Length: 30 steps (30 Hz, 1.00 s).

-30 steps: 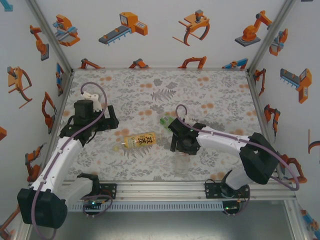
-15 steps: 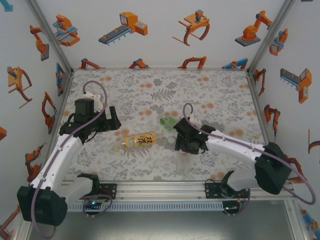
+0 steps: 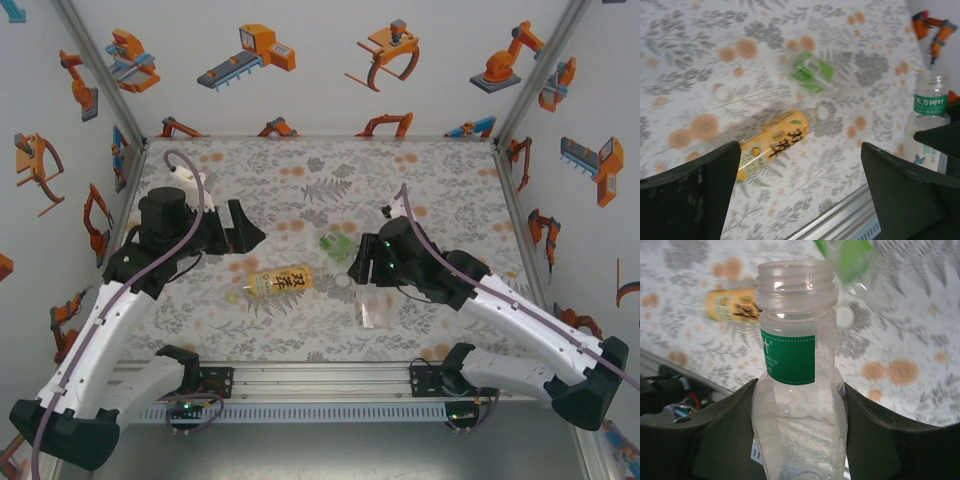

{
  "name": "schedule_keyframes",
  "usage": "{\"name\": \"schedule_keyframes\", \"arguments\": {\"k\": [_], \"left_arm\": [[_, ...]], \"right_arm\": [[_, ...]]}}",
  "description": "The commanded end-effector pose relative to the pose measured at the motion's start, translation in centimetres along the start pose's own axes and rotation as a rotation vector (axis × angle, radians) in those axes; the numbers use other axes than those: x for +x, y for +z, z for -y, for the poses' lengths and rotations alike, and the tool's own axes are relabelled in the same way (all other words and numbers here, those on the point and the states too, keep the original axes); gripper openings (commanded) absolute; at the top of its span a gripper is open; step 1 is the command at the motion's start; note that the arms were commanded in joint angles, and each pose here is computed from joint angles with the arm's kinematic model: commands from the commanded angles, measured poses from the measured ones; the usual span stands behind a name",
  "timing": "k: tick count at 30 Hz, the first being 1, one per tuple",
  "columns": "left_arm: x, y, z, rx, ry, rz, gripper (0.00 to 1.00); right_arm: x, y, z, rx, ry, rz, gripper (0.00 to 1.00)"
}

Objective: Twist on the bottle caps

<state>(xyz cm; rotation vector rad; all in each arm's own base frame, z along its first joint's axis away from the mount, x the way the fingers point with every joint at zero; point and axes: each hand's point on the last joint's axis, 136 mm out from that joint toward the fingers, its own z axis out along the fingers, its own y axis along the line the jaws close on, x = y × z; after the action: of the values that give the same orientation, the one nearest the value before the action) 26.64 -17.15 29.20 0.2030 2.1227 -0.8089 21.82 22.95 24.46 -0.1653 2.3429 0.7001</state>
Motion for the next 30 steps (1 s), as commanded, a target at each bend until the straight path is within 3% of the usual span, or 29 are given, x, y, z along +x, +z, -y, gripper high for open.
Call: {"name": "schedule_keyframes", "arguments": {"k": [1, 4, 12, 23, 30], "left_arm": [[-1.9, -0.7, 5.5, 0.211, 0.004, 0.057, 0.99], [-2.1, -2.0, 10.4, 0.39, 0.118, 0.105, 0.89], [-1.0, -7.4, 18.4, 0.774, 0.334, 0.244, 0.98], [-1.1, -10.1, 23.8, 0.982, 0.445, 0.329, 0.99], [-1.5, -10.1, 26.7, 1.071, 0.452, 0.361, 0.98]], "right_arm": [[-3.6, -2.7, -5.1, -0.208, -0.15, 0.117, 0.09], [-5.4, -4.5, -8.0, -0.338, -0.199, 0.188, 0.06], [-7.6, -11.3, -14.9, -0.767, -0.313, 0.387, 0.01], [-10.2, -19.1, -18.8, -1.108, -0.282, 0.578, 0.0], [-11.0, -21.2, -19.2, -1.171, -0.291, 0.665, 0.0]]}}
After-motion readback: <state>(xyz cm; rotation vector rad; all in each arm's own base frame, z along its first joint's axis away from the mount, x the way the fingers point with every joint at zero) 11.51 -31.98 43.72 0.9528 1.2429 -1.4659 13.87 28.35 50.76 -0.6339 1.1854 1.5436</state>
